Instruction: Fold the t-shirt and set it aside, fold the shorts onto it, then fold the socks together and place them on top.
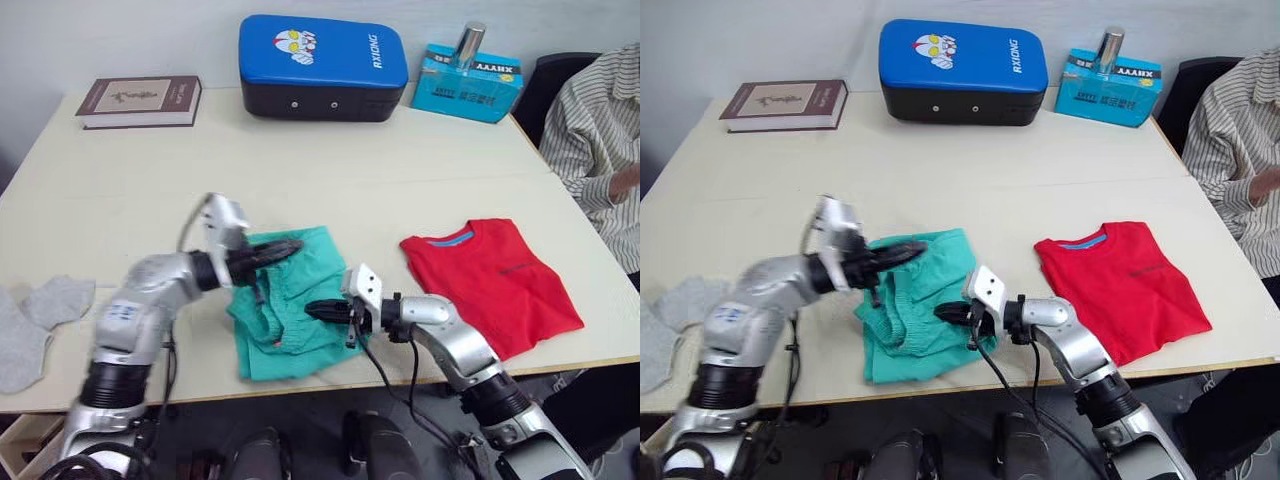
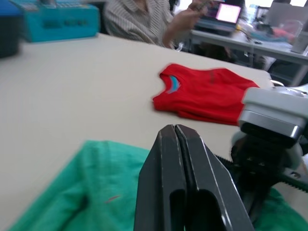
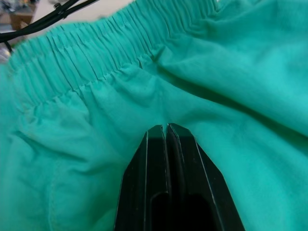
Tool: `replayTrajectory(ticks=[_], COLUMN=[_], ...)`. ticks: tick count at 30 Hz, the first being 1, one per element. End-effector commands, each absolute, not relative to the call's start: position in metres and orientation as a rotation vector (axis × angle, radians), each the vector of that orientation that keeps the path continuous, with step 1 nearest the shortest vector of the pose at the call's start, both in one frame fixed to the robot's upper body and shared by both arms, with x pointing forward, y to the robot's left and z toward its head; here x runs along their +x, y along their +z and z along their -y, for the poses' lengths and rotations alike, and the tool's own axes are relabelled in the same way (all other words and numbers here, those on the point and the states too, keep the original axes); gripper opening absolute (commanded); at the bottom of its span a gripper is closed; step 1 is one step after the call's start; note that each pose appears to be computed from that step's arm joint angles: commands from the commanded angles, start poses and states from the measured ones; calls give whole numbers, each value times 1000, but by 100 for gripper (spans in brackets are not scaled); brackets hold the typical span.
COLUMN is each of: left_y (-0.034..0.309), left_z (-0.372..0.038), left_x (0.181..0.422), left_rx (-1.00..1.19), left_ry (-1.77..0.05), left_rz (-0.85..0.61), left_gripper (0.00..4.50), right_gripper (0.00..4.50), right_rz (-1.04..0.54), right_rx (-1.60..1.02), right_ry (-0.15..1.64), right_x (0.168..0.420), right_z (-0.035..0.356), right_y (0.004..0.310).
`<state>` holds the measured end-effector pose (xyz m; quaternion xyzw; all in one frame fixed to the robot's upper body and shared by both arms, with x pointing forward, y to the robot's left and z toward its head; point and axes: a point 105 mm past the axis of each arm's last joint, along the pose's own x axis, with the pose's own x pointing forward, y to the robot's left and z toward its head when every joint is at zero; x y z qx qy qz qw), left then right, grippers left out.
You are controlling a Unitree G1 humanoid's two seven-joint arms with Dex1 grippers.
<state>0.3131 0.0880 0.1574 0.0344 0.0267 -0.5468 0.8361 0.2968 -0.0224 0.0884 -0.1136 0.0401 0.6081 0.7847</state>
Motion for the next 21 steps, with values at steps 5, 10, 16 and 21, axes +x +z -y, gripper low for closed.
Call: replayTrajectory(ticks=[5,10,16,21], left_y=[100,106,141,140], left_z=[-66,-78,-101,-103], left_x=[346,369,360,325], left_rx=[211,261,220,253], left_ry=[-1034,-959,-1043,-1211], left_rz=[-179,-117,67,69], left_gripper=[0,0,0,0], right_gripper=[5,5,5,5], right_rz=[-138,-163,-83,9], right_rx=[-292,-266,-177,-108], right_ry=[1361,1414,1429,1329], right_x=[281,261,258,292], right_z=[25,39,52,54], right_y=[71,75,109,140])
